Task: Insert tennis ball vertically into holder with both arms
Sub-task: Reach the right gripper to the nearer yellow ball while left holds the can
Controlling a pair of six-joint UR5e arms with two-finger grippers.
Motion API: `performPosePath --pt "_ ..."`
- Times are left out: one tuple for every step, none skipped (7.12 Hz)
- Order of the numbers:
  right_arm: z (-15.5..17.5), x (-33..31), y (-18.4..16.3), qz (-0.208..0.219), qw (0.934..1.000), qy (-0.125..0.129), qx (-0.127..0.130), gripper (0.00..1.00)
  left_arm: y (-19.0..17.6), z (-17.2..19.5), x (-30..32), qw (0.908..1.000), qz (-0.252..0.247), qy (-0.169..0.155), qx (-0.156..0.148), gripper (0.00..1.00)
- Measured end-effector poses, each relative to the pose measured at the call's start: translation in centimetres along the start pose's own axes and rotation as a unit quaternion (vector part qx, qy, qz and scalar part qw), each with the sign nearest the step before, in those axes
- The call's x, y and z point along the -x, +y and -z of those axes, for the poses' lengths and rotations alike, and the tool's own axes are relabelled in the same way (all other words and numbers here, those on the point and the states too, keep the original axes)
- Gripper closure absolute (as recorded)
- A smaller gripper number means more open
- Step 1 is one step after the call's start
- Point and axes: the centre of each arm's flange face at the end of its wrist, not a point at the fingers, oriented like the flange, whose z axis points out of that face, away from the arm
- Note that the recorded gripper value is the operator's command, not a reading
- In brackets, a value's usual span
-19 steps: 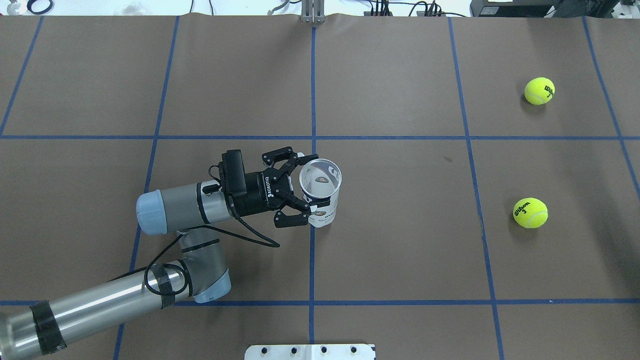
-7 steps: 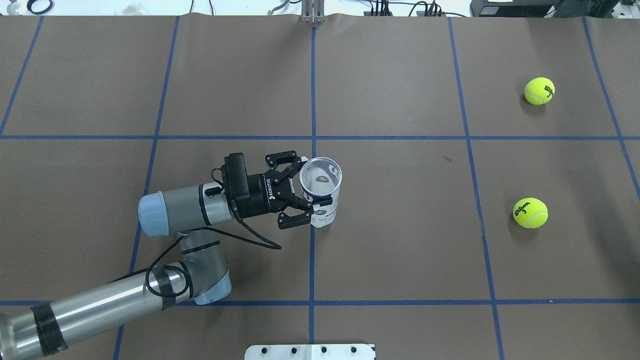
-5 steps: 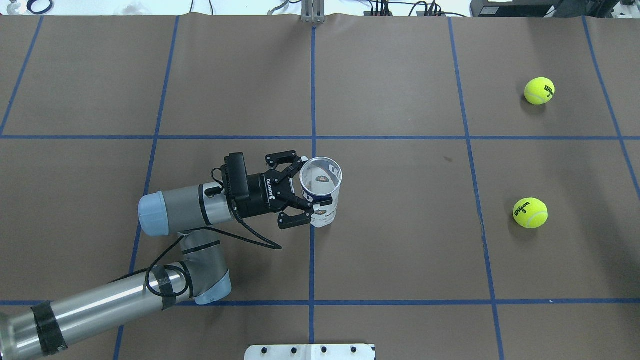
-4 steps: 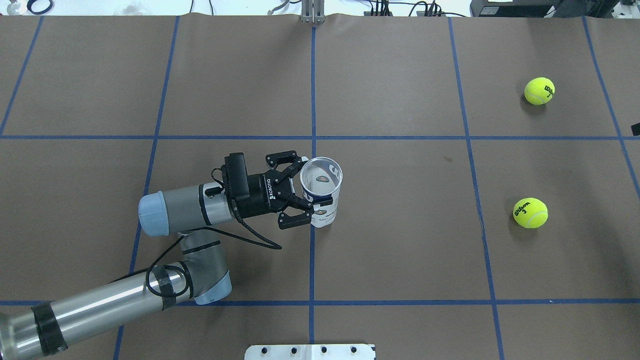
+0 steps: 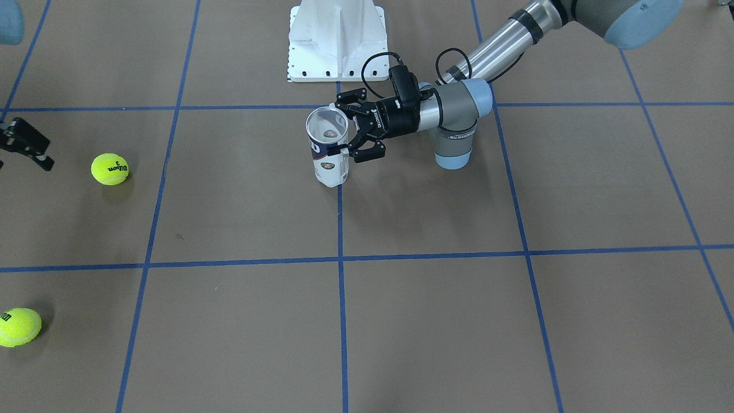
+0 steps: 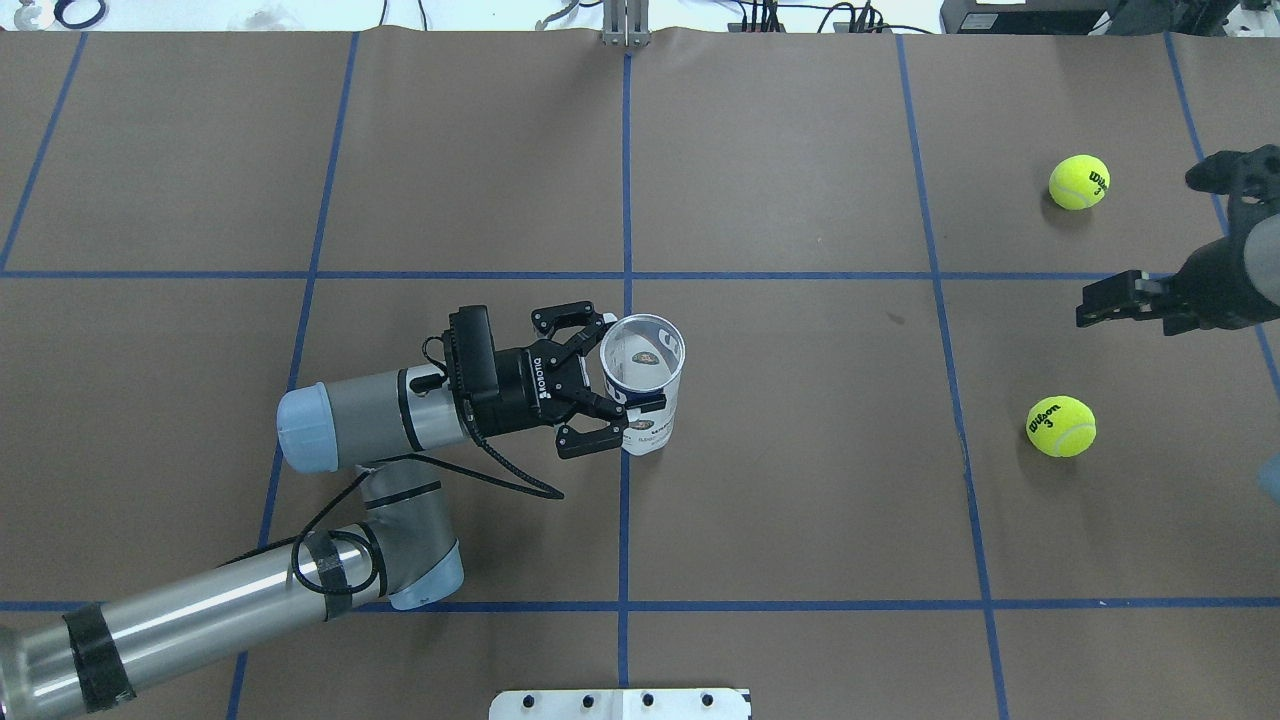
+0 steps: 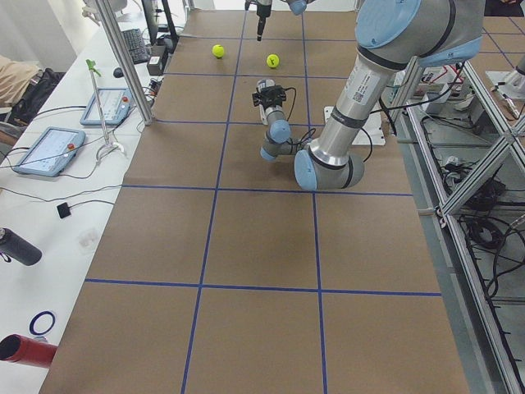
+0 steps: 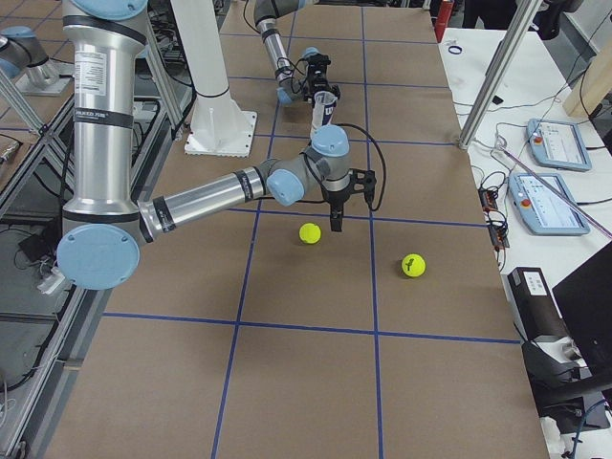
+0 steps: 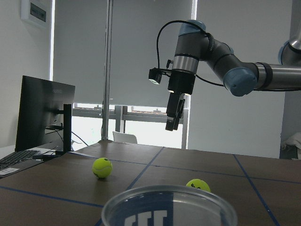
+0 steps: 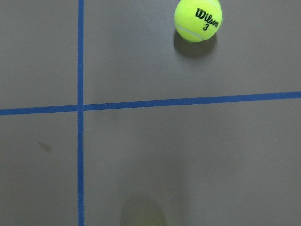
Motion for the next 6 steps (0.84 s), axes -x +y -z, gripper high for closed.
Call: performPosePath --pt "-2.1 2.6 2.4 -0.002 0.9998 0.007 -0.018 0.01 -0.1 0.0 0.0 1.0000 0.000 0.000 -0.001 0.17" --pt "-3.6 3.8 4.3 0.003 0.9995 0.015 -0.028 0.01 -0.1 0.0 0.0 1.0000 0.000 0.000 -0.001 0.17" --pt "-4.3 3.5 5.4 0.011 0.9991 0.025 -0.031 0.01 -0.1 0.0 0.0 1.0000 0.000 0.000 -0.001 0.17" --pt "-4.7 2.6 6.0 0.028 0.9986 0.031 -0.031 0.01 -0.1 0.0 0.0 1.0000 0.000 0.000 -0.001 0.17" --pt "-5.1 1.2 6.6 0.049 0.9978 0.032 -0.032 0.01 -0.1 0.0 0.0 1.0000 0.000 0.000 -0.001 0.17" --pt "-5.8 -0.2 7.1 0.061 0.9972 0.026 -0.034 0.01 0.0 0.0 0.0 1.0000 0.000 0.000 -0.001 0.17"
